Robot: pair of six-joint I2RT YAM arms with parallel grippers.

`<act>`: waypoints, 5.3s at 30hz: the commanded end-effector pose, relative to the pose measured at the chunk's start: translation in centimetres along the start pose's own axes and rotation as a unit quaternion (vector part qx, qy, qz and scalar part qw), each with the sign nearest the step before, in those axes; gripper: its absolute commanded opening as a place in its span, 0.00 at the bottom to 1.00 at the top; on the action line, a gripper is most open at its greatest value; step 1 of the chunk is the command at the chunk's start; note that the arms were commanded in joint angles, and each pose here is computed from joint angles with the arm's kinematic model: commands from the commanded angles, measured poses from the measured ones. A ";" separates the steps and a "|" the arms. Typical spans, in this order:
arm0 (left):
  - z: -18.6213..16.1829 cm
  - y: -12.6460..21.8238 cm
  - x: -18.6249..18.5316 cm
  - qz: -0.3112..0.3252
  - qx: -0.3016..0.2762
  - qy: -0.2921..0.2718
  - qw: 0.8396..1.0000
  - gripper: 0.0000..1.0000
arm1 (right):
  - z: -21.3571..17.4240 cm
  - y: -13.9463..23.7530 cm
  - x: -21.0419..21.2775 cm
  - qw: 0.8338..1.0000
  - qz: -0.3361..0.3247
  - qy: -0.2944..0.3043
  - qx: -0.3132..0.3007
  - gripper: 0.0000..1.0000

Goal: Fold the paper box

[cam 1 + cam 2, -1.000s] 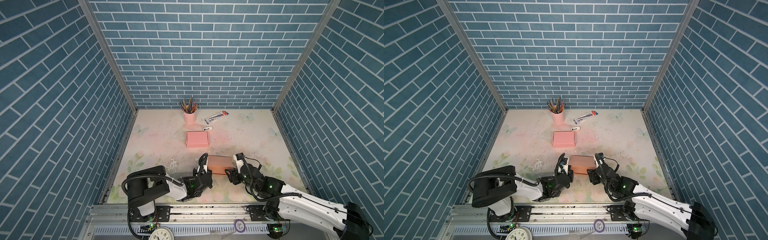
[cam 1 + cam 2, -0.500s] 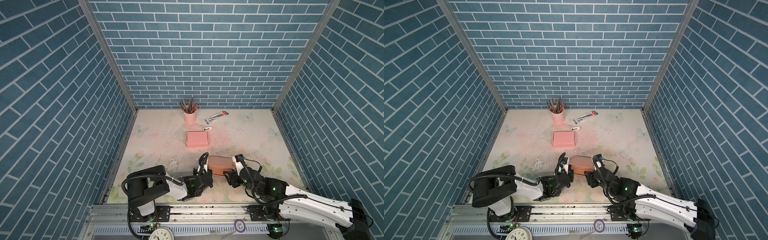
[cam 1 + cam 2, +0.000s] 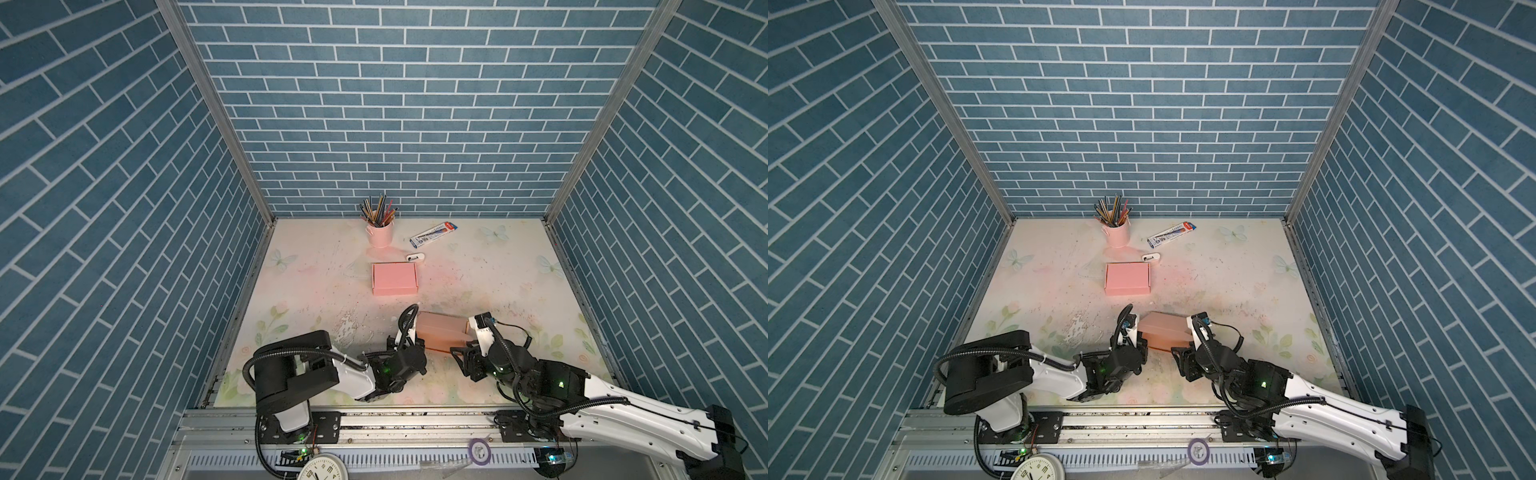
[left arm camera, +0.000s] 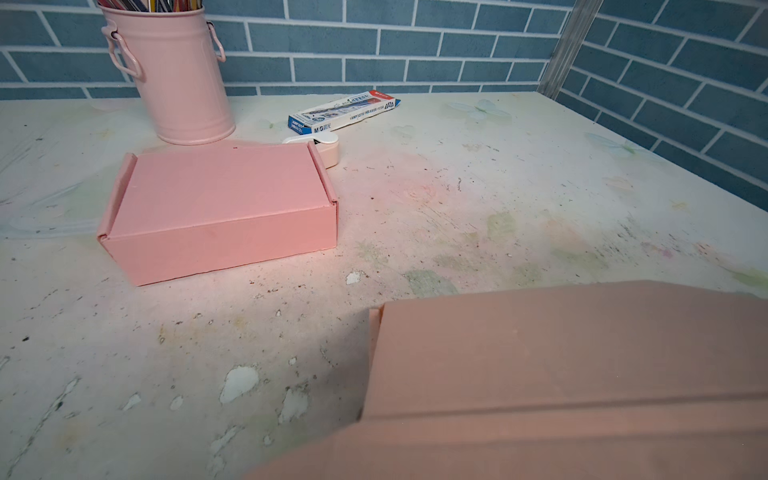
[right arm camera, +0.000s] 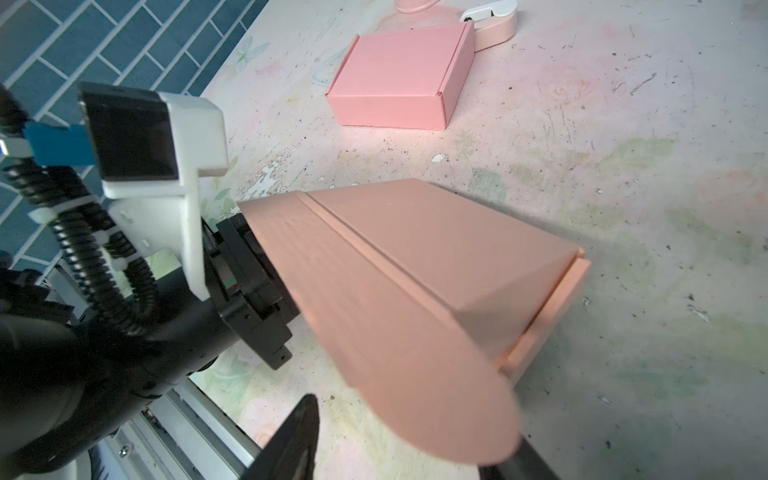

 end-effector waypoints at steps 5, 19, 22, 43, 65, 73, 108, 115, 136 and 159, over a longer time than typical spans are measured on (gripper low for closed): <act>0.4 0.2 2.0 0.051 -0.004 -0.003 0.999 0.08 | -1.2 0.1 -0.8 1.000 -0.009 -0.020 0.007 0.59; 0.9 1.2 0.0 -0.028 0.025 -0.004 0.999 0.33 | 0.7 0.8 -0.4 0.999 -0.016 -0.028 -0.020 0.58; 0.6 1.8 0.1 -0.041 0.047 0.010 0.998 0.42 | 1.1 1.2 -0.3 0.999 -0.011 -0.030 -0.028 0.58; 7.3 9.7 1.6 -0.154 0.140 0.044 0.977 0.88 | 5.3 3.3 1.1 0.998 -0.016 0.011 -0.066 0.65; 10.2 1.2 4.0 -0.181 0.158 0.122 0.963 0.88 | 11.0 -0.7 -1.9 0.997 -0.035 0.025 -0.058 0.65; 7.7 -1.4 3.9 -0.173 0.192 0.114 0.959 0.83 | 9.8 -3.9 -3.9 0.999 -0.039 0.003 -0.026 0.65; 0.3 -1.0 4.8 -0.166 0.249 0.133 0.945 0.68 | 1.9 -8.4 -6.8 0.996 -0.044 -0.042 0.061 0.63; -0.5 -1.2 4.6 -0.165 0.255 0.129 0.944 0.67 | 1.1 -8.8 -7.1 0.995 -0.046 -0.043 0.075 0.62; -1.9 -1.3 4.7 -0.154 0.266 0.122 0.944 0.64 | -0.8 -9.6 -8.0 0.992 -0.061 -0.046 0.103 0.61; -0.5 -0.9 4.3 -0.153 0.251 0.112 0.949 0.67 | 1.1 -7.6 -7.3 0.995 -0.058 -0.041 0.076 0.61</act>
Point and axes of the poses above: each gripper's point midway between its finger pads, its own y axis back along the fingers, its own x axis along the line the jaws close on, z = x × y, the point moved 2 cm from there along y, back along the fingers, and after that the axes turned 1 degree about y, right-handed, at the moved point
